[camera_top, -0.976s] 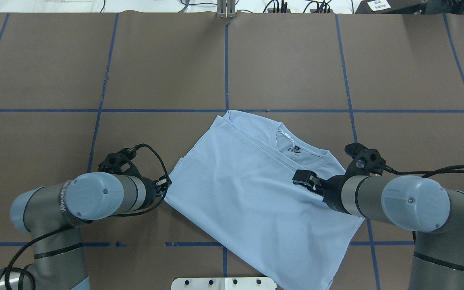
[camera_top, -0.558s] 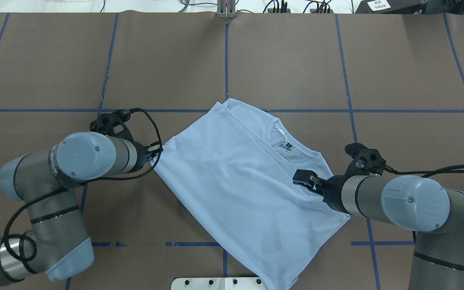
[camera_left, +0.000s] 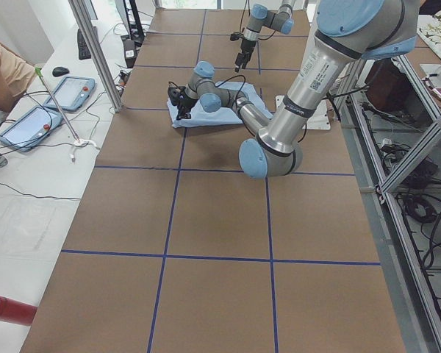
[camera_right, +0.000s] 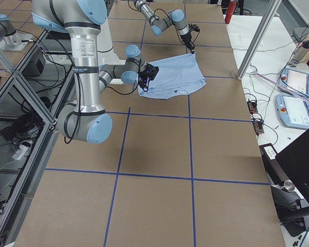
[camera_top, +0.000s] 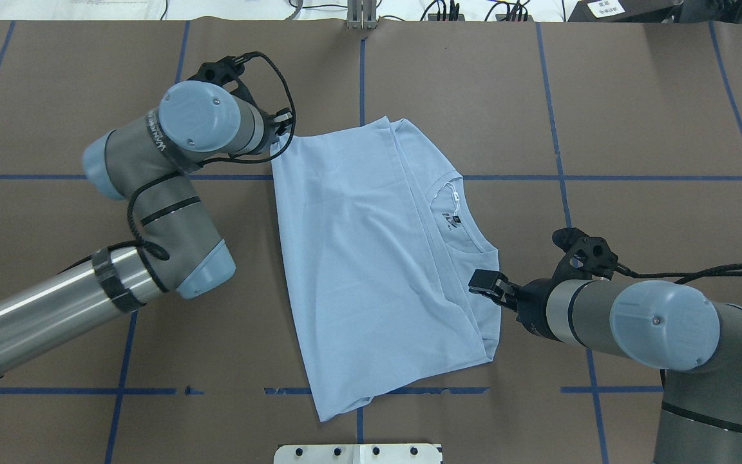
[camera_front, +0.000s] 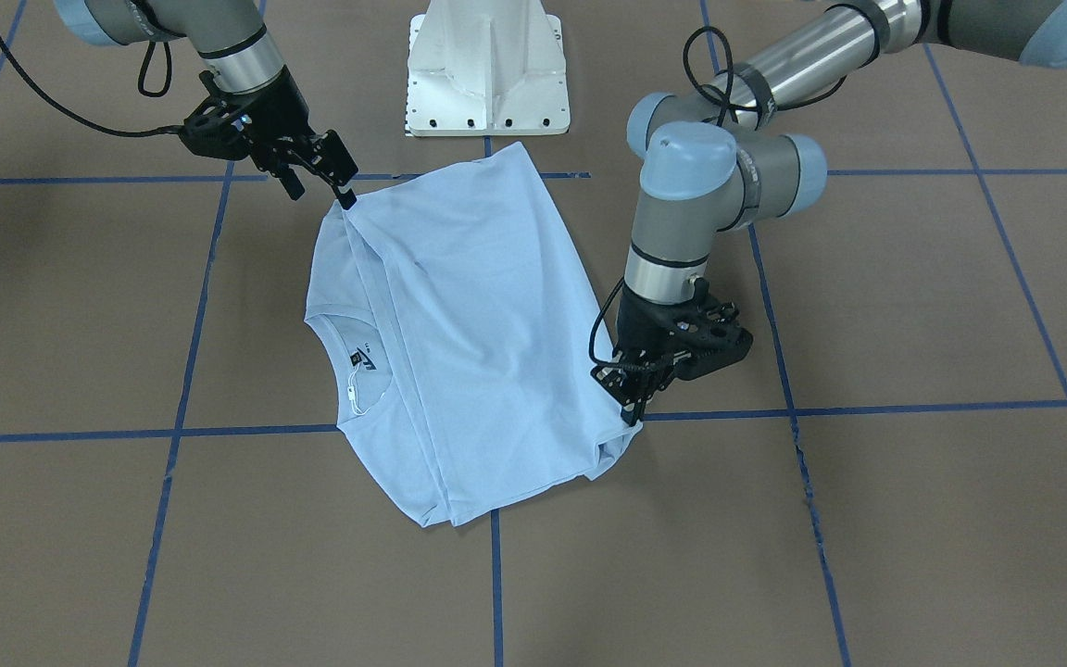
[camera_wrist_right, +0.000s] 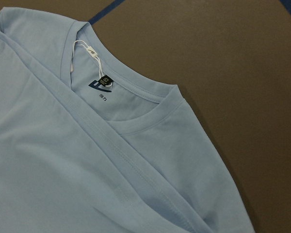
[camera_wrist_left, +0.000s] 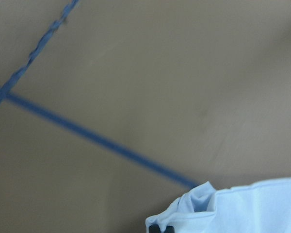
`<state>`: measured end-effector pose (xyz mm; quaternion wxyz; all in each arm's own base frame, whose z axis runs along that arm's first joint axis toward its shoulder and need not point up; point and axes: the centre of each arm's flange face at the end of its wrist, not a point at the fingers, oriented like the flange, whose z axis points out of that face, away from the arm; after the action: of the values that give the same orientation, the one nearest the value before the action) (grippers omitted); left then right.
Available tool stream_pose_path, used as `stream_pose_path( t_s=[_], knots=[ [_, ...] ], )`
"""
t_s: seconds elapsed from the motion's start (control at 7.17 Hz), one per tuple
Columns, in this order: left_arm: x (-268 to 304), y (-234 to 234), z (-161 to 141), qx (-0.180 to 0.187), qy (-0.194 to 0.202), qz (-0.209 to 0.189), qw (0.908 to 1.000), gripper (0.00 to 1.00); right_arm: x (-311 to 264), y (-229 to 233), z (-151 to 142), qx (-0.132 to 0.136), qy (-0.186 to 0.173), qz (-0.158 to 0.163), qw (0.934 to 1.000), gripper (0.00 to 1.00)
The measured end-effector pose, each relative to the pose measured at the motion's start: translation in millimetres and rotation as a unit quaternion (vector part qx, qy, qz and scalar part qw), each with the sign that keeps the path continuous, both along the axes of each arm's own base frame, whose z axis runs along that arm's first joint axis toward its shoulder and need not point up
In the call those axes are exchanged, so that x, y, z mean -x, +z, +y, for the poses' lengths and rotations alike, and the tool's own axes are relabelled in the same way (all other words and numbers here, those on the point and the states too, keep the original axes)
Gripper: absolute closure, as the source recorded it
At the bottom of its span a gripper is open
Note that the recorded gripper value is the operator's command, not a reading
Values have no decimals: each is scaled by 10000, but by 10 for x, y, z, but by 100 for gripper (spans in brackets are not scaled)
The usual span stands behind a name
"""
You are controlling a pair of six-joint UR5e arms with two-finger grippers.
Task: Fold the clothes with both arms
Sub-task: 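Swing the left gripper to the far corner, squaring the shirt while the right holds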
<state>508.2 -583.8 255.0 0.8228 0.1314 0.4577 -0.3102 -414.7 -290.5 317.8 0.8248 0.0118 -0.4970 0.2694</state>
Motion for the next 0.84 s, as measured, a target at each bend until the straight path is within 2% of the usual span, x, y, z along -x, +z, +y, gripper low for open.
stream_pose_path(
  t_s=[0.28,0.42,0.56,0.84],
  knots=[
    [-221,74,-448,-43,-204,225,9995,100,-24,-38,-44,-26,54,-43,10000,0],
    [-214,150,-572,-103,-267,295,9992,73,-30,-46,-57,-31,68,-52,10000,0],
    [-210,232,-647,-181,-301,373,9987,51,-18,-62,-62,-39,66,-65,9999,0],
    [-177,247,-638,-282,-285,485,9980,49,88,-141,-103,-50,92,-135,9999,0]
  ],
)
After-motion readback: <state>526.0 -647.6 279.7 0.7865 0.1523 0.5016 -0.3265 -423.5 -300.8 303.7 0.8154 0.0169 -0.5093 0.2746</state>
